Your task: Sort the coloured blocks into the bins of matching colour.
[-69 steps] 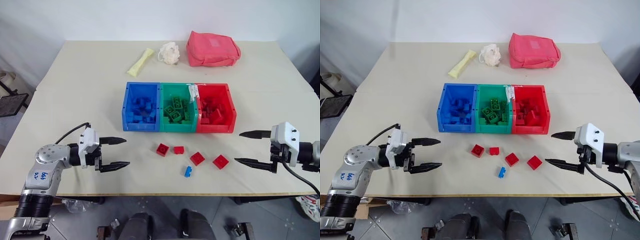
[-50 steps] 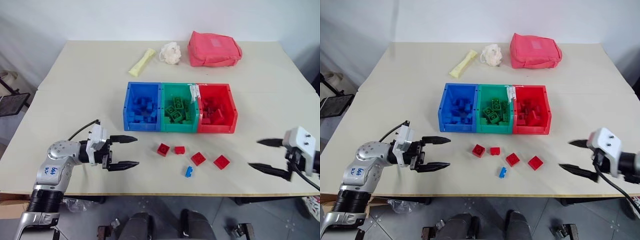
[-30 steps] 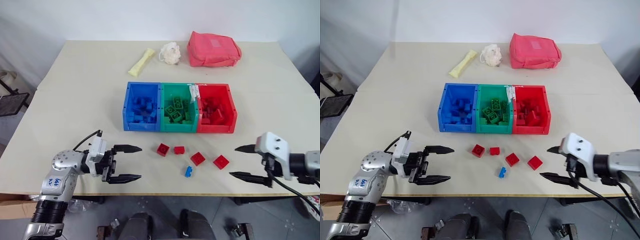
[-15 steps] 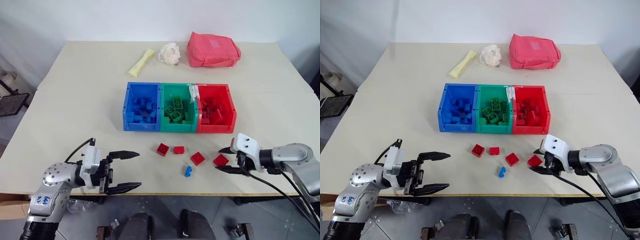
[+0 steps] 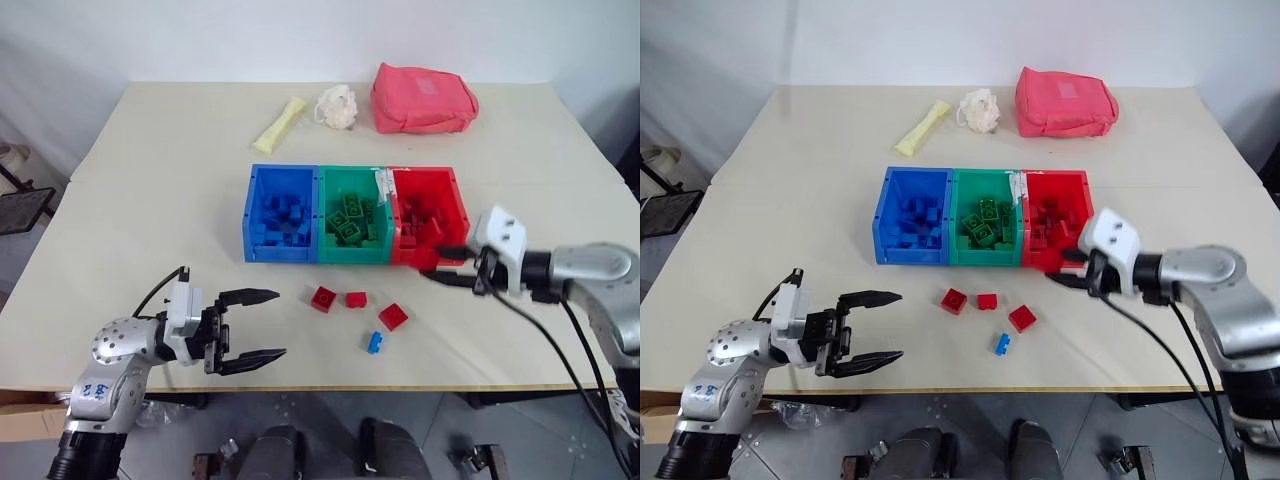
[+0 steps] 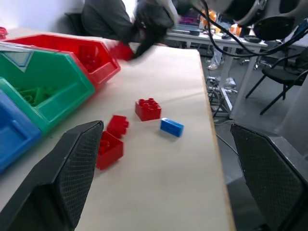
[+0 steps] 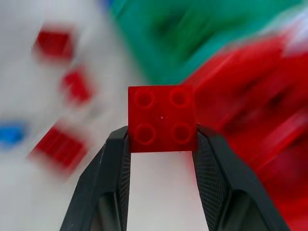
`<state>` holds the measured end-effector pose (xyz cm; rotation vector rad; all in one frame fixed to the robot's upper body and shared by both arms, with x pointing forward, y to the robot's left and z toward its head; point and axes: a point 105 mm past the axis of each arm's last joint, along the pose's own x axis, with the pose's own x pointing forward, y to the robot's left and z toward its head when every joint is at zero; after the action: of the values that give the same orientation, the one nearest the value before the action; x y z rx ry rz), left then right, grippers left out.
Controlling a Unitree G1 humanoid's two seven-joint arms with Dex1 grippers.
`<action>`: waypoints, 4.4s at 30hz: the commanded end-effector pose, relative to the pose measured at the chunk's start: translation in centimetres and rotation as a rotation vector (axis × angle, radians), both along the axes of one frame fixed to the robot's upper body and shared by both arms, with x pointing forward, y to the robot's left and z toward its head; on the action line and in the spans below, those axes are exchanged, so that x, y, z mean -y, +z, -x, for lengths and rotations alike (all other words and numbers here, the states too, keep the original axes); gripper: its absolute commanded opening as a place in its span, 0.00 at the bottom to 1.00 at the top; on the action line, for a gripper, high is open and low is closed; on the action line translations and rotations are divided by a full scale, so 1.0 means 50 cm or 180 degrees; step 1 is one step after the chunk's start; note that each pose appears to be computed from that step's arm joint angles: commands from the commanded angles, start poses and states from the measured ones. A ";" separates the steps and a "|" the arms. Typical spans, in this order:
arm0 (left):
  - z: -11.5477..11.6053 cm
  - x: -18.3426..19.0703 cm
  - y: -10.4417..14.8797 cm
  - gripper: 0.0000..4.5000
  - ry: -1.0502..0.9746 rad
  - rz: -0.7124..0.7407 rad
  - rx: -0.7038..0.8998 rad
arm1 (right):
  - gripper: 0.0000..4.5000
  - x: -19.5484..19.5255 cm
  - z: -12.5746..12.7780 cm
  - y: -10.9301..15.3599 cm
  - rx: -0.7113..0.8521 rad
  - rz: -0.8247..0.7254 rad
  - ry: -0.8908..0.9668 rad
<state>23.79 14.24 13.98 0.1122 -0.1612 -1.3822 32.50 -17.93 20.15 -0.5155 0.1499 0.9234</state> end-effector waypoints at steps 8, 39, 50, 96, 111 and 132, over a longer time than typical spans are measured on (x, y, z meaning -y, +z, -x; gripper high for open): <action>-0.029 -0.003 0.016 1.00 -0.0005 0.0001 0.0199 | 0.74 0.006 -0.110 0.068 0.0493 -0.0169 -0.0446; -0.073 -0.053 -0.010 1.00 -0.0072 -0.0230 0.0305 | 0.98 0.060 0.135 -0.064 -0.0512 0.0312 0.0380; -0.020 -0.074 -0.035 1.00 0.0274 -0.0350 0.0044 | 0.98 -0.043 0.079 -0.130 -0.0606 0.0295 0.0675; -0.066 -0.048 -0.015 1.00 0.0052 -0.0267 0.0294 | 1.00 -0.009 -0.062 0.071 0.0614 -0.0076 -0.0043; -0.065 -0.056 -0.034 1.00 -0.0056 -0.0302 0.0218 | 1.00 0.052 0.156 -0.083 -0.0535 0.0437 0.0610; -0.024 -0.010 -0.034 1.00 -0.0097 -0.0224 0.0216 | 1.00 -0.029 0.196 -0.103 -0.0740 0.0325 0.1041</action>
<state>25.48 15.20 11.67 0.2146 -0.1418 -1.4089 22.96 -17.25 14.49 -0.5324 0.3633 1.2717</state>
